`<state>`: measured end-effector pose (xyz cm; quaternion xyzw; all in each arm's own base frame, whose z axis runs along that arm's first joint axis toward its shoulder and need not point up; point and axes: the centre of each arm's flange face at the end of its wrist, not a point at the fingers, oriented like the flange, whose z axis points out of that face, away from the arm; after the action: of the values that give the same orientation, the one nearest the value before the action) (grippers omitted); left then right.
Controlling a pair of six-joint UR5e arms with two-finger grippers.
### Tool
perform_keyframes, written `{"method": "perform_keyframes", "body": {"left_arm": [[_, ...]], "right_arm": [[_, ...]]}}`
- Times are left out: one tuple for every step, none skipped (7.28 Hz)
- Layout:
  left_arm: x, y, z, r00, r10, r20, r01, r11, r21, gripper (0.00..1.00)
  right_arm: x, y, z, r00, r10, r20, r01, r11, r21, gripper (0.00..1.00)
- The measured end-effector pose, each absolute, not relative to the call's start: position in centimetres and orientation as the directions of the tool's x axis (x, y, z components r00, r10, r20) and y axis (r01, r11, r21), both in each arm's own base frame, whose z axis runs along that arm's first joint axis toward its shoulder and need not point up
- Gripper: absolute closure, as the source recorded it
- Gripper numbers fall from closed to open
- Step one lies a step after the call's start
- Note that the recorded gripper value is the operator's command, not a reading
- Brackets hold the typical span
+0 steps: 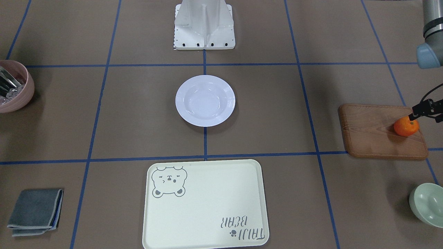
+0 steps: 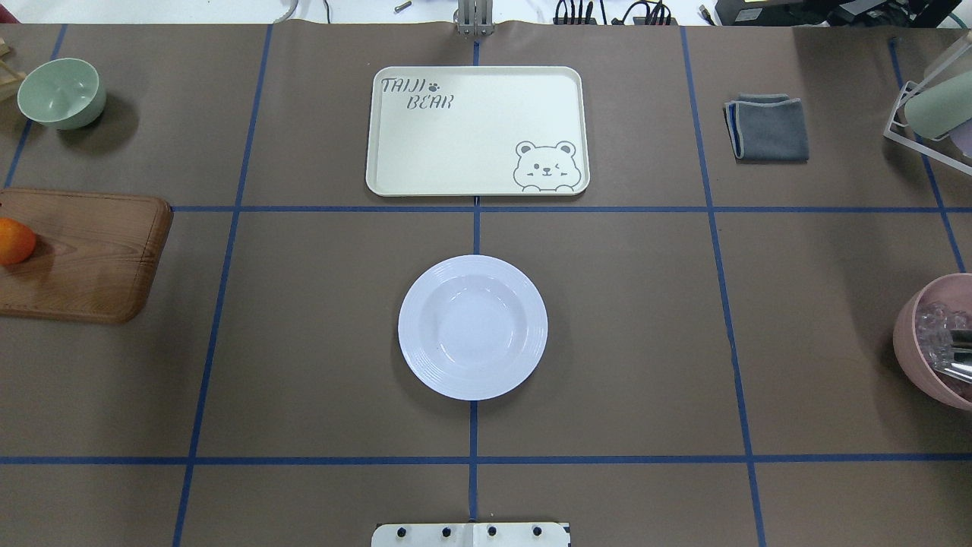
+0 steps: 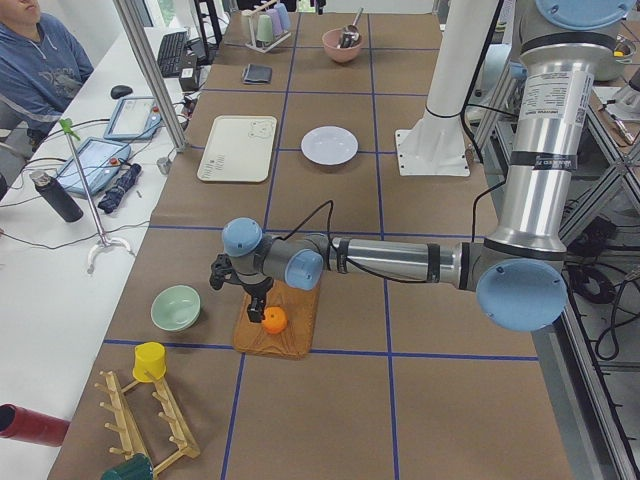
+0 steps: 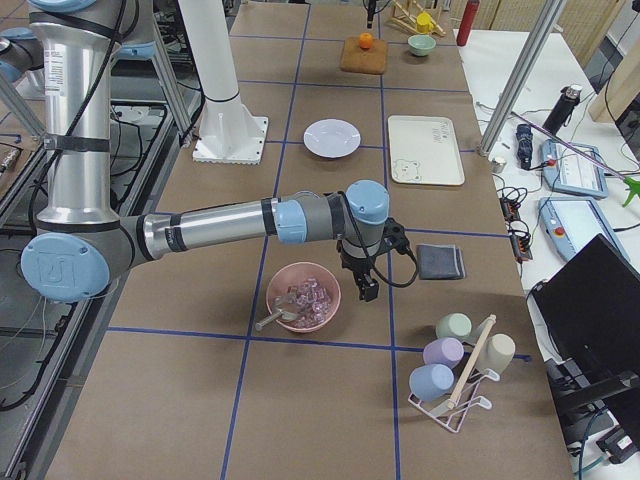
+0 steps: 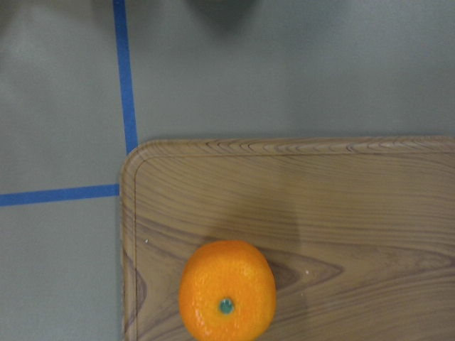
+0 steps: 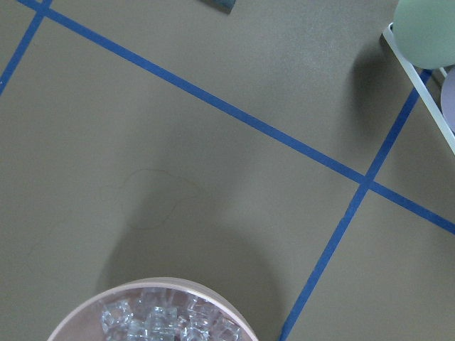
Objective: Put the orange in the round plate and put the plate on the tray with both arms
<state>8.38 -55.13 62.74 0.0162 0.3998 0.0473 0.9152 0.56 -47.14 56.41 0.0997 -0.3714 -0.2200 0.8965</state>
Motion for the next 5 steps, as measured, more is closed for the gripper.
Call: {"method": "perform_keyframes", "body": {"left_arm": [[9.3, -55.4, 63.3, 0.677, 0.104, -0.729, -0.087, 0.994, 0.061, 0.02], [10.1, -55.5, 64.1, 0.683, 0.112, -0.722, -0.098, 0.993, 0.061, 0.02], [10.5, -55.6, 64.7, 0.692, 0.109, -0.714, -0.094, 0.994, 0.061, 0.02], [11.0, -55.6, 65.0, 0.698, 0.101, -0.709, -0.086, 0.995, 0.057, 0.02], [11.4, -55.6, 65.6, 0.704, 0.100, -0.703, -0.086, 0.995, 0.055, 0.02]], "right_arm": [[0.4, -47.1, 56.4, 0.625, -0.471, 0.622, 0.324, 0.882, 0.342, 0.00], [0.2, -47.1, 56.4, 0.624, -0.473, 0.622, 0.327, 0.881, 0.341, 0.00], [0.0, -47.1, 56.5, 0.622, -0.474, 0.623, 0.330, 0.880, 0.341, 0.00], [-0.2, -47.1, 56.6, 0.620, -0.475, 0.624, 0.334, 0.880, 0.339, 0.00], [-0.3, -47.2, 56.8, 0.618, -0.476, 0.625, 0.338, 0.879, 0.336, 0.00]]}}
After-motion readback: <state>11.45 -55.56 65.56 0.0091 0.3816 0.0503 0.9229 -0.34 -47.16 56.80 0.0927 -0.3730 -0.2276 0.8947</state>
